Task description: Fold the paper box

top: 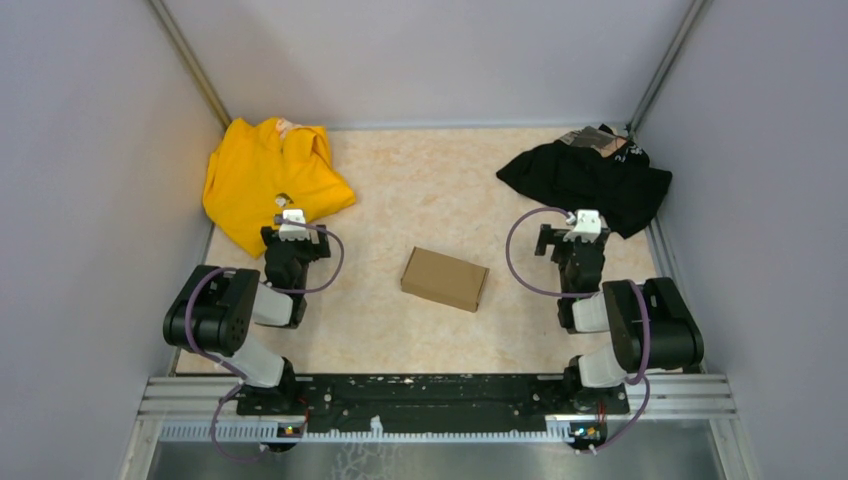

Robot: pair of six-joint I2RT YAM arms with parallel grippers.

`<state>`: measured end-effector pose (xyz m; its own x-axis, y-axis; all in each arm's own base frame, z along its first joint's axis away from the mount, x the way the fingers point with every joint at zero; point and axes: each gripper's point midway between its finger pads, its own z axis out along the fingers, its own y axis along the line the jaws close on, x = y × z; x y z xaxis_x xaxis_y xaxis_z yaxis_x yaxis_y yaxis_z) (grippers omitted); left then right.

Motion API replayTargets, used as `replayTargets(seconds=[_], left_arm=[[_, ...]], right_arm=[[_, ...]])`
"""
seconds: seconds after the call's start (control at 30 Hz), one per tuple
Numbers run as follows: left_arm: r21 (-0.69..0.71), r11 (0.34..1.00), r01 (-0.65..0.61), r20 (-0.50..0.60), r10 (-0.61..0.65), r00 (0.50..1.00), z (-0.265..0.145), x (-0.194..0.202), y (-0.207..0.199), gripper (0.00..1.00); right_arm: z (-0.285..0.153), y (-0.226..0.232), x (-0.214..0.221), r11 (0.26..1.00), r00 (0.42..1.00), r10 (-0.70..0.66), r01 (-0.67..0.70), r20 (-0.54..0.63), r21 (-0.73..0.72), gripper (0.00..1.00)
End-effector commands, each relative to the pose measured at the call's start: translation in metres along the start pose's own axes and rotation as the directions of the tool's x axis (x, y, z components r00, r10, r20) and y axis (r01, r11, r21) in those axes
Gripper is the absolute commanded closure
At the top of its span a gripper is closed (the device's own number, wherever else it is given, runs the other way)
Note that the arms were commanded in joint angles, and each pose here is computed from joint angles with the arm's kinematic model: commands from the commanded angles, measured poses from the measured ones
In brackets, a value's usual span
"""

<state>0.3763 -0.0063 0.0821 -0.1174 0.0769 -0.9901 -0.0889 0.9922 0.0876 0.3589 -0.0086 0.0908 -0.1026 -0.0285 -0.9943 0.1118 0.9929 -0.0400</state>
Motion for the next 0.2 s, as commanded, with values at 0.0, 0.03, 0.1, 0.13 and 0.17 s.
replayTargets(seconds=[0.0,0.03,0.1,0.13,0.17], left_arm=[[0.008,1.000,0.024,0.049,-0.024,0.998,0.0020,-0.0119,-0.0010,0.01],[0.008,1.000,0.024,0.049,-0.025,0.999,0.0020,-0.0119,-0.0009,0.01],[0.008,1.000,0.024,0.049,-0.025,0.998,0.0020,-0.0119,-0.0009,0.01],[0.008,1.000,0.023,0.048,-0.024,0.999,0.0020,-0.0116,-0.0009,0.01],[0.008,1.000,0.024,0.049,-0.024,0.999,0.0020,-0.0118,-0.0009,0.01]], right_arm=[[0.0053,-0.0016,-0.0136,1.000,0.999,0.021,-0.022,0.044,0.009,0.01],[0.0062,-0.0007,-0.0132,1.000,0.999,0.021,-0.021,0.040,0.005,0.01],[0.0070,-0.0004,-0.0122,1.000,0.999,0.021,-0.021,0.033,0.002,0.01],[0.0061,-0.0012,-0.0133,1.000,0.999,0.023,-0.023,0.041,0.005,0.01],[0.0050,-0.0017,-0.0139,1.000,0.999,0.022,-0.023,0.047,0.008,0.01]])
